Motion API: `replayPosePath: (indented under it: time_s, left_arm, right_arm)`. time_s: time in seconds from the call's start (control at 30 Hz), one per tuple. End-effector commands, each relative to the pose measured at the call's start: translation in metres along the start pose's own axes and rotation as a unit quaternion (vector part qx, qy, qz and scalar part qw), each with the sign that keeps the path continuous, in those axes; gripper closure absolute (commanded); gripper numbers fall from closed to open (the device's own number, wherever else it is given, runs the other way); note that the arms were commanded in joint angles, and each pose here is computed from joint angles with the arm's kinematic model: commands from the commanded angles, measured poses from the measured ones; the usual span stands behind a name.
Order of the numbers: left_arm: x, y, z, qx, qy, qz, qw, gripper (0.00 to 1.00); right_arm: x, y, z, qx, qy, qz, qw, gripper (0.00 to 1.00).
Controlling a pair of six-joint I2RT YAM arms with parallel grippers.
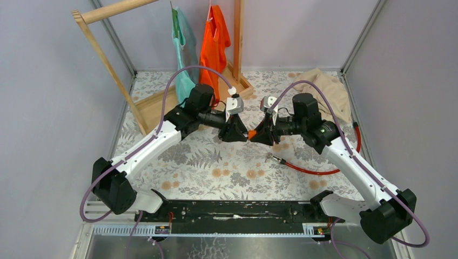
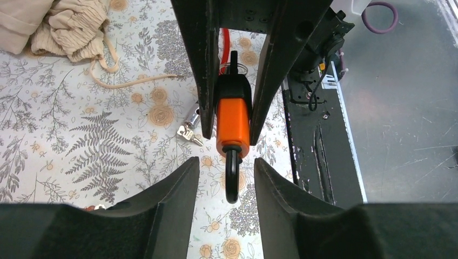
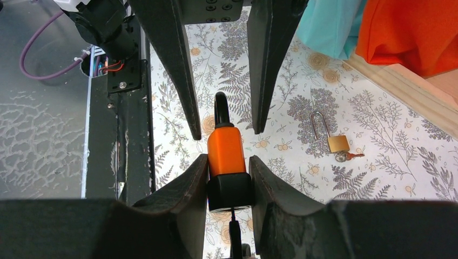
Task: Lock with the key
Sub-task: Lock the lock.
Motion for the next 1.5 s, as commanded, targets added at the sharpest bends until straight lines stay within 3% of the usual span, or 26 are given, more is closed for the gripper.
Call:
replayPosePath:
  time_s: [0.0,0.23,0.3,0.37,0.53,0.63,0.8,1.13,1.33,1.47]
  left_arm:
    - [-0.001,-0.005,-0.004,-0.007,0.008,-0.007,1.000,0.52]
    - [0.002,-0.001,-0.003,-0.008,-0.007,0.002,1.000,0.96]
    - [0.002,-0.002,-0.005,-0.009,-0.005,0.000,1.000,1.00]
    - [0.002,-0.003,-0.007,-0.007,-0.001,-0.007,1.000,1.00]
    - [0.002,-0.013,-0.012,0.000,0.016,-0.034,0.999,1.00]
    - [0.003,-0.019,-0.014,-0.003,0.022,-0.045,0.999,1.00]
    - [-0.001,-0.023,-0.010,0.002,0.037,-0.048,0.998,1.00]
    - [-0.004,-0.026,-0.003,0.012,0.057,-0.047,0.997,1.00]
    - [-0.004,-0.025,-0.002,0.013,0.053,-0.041,0.998,1.00]
    - [-0.004,-0.025,-0.001,0.013,0.051,-0.039,0.998,1.00]
  right_arm:
    - [-0.003,-0.001,-0.013,-0.031,-0.037,0.001,0.999,1.00]
    - [-0.003,-0.002,-0.014,-0.032,-0.037,0.008,0.999,1.00]
    - [-0.004,-0.002,-0.015,-0.031,-0.035,0.017,0.999,0.98]
    - [-0.006,-0.002,-0.014,-0.027,-0.030,0.031,0.999,0.81]
    - [-0.009,-0.006,-0.008,-0.004,-0.030,0.061,0.998,0.28]
    - [-0.007,-0.010,-0.004,0.013,-0.038,0.071,0.997,0.18]
    - [-0.004,-0.017,-0.001,0.040,-0.054,0.068,0.995,0.18]
    - [-0.004,-0.016,-0.005,0.071,-0.055,0.029,0.996,0.36]
    - [-0.009,-0.019,-0.016,0.068,-0.070,0.047,0.994,0.38]
    - [-0.010,-0.019,-0.021,0.070,-0.072,0.045,0.994,0.44]
Point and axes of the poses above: each gripper's point midway between its finger pads, its own y axis out along the fingers, its own x axis along the line the jaws close on, z = x × y, the point moved 10 cm from there along -y, back along the fingers
